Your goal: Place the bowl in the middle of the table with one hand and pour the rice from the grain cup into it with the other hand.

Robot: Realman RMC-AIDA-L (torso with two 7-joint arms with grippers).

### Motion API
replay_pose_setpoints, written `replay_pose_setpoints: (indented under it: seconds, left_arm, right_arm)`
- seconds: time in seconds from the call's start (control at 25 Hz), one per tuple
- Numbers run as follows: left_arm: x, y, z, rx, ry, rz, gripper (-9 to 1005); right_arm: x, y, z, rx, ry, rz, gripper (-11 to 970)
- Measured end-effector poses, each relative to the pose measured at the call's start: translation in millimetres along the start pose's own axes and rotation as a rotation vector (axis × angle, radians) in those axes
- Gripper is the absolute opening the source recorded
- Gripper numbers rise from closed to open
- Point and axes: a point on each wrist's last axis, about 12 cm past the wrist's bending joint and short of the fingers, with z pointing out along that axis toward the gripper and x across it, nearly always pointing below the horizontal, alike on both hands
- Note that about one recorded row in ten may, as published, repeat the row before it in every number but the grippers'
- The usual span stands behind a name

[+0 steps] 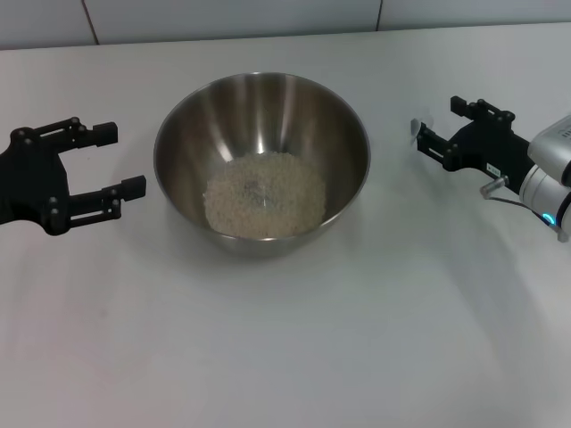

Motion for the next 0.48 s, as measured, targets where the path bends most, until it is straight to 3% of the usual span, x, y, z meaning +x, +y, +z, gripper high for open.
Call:
replay_pose_setpoints:
  seconds: [0.08,0.48]
  left_arm:
    - [0,0.0,0,0.0,0.0,0.0,753]
    - [-1,0.3,-1,-0.004,-0.002,0.004,752]
  right_arm:
    - [2,-0.3,-3,0.003,-0.008,0.006,651]
    - [21,-5.7,-39,0.045,-0.056,0.053,700]
